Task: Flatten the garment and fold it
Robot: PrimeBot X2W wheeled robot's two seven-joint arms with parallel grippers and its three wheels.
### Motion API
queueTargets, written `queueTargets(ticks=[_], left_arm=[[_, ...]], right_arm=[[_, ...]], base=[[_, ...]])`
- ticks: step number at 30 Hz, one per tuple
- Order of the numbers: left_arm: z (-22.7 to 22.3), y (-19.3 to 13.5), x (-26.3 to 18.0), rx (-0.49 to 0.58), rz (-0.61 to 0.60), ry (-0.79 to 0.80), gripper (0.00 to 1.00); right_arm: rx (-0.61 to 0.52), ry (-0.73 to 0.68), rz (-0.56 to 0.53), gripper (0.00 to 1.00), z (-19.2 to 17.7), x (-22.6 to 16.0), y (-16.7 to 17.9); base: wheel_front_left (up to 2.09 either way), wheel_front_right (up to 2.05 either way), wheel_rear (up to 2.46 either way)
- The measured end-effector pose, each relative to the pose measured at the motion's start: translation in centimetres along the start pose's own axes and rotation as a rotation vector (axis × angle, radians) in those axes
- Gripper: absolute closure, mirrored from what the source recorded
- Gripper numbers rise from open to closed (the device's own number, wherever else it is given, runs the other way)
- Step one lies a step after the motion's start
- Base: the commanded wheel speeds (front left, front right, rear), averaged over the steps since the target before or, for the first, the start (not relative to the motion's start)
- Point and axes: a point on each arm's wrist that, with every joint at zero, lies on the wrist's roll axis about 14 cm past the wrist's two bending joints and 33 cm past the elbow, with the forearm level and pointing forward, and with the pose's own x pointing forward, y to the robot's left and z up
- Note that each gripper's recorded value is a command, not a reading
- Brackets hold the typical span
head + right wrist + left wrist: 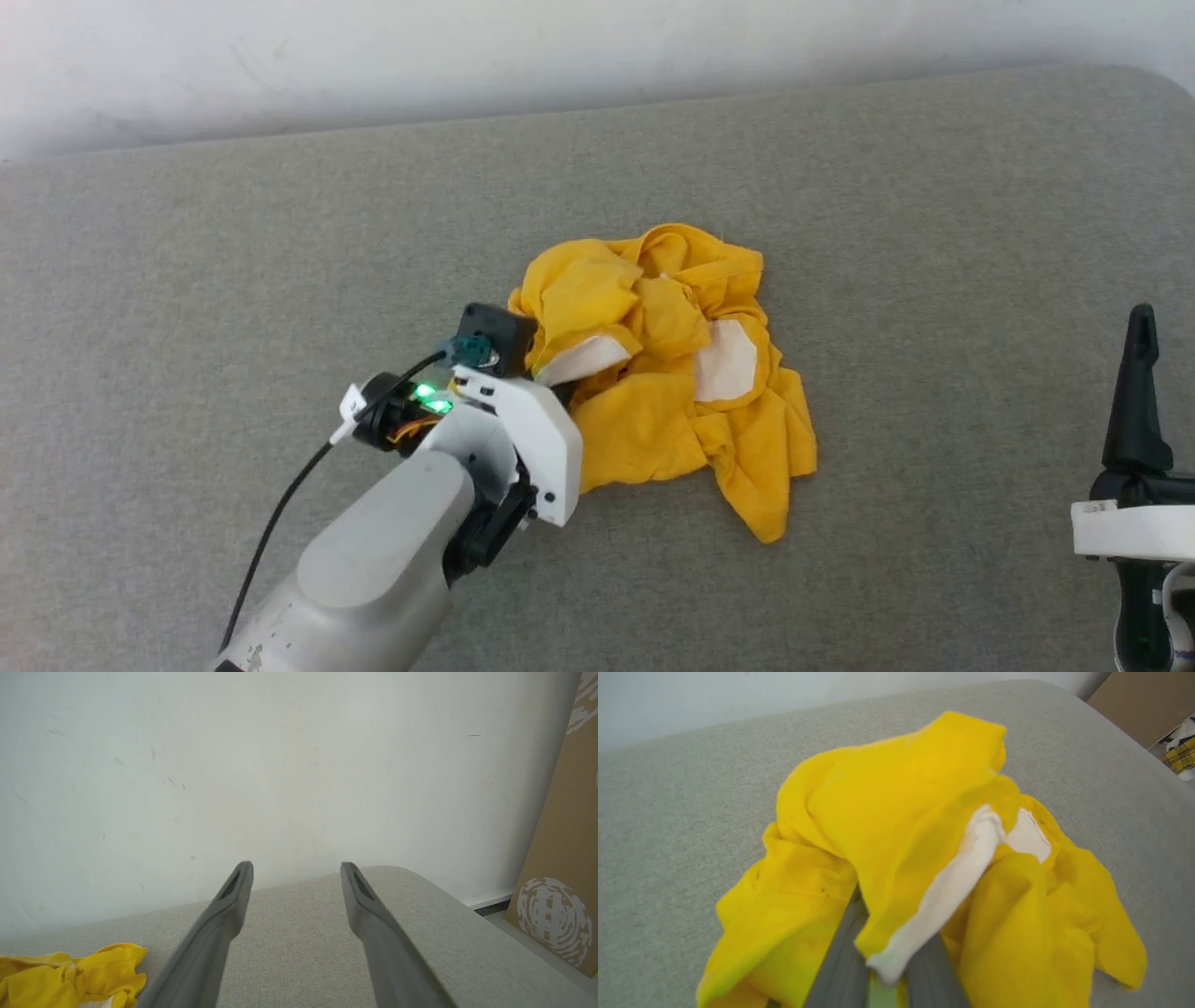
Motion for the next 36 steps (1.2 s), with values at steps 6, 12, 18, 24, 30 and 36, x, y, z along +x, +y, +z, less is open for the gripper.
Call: queueTargets(ticks=[6, 12, 18, 24, 30, 36], left_arm=[[0.3, 0.8, -0.4, -0.050, 0.031, -0.050, 0.00], [6.4, 1.8, -2.9, -0.079, 0.074, -0.308, 0.00], [9.5, 7.1, -10.2, -0.079, 0.309, -0.571, 0.00], [7.1, 10.8, -18.0, -0.030, 0.555, -0.621, 0.00], [5.1, 10.9, -22.8, 0.069, 0.699, -0.623, 0.00], [4.0, 9.4, -23.6, 0.068, 0.696, -0.630, 0.00]], right_arm=[[0.002, 0.008, 0.034, 0.00, -0.5, 0.5, 1.2], [0.014, -0.010, 0.068, 0.00, 0.0, 0.7, 2.4], [0.030, 0.000, 0.099, 0.00, -0.1, 0.0, 3.4], [0.040, 0.022, 0.126, 0.00, -0.7, -0.5, 4.3], [0.047, 0.059, 0.150, 0.00, -1.9, -0.8, 5.1], [0.052, 0.121, 0.176, 0.00, -3.8, -1.7, 5.9]], base=[[0.00, 0.00, 0.00], [0.00, 0.00, 0.00], [0.00, 0.00, 0.00], [0.00, 0.00, 0.00], [0.00, 0.00, 0.00], [0.00, 0.00, 0.00]])
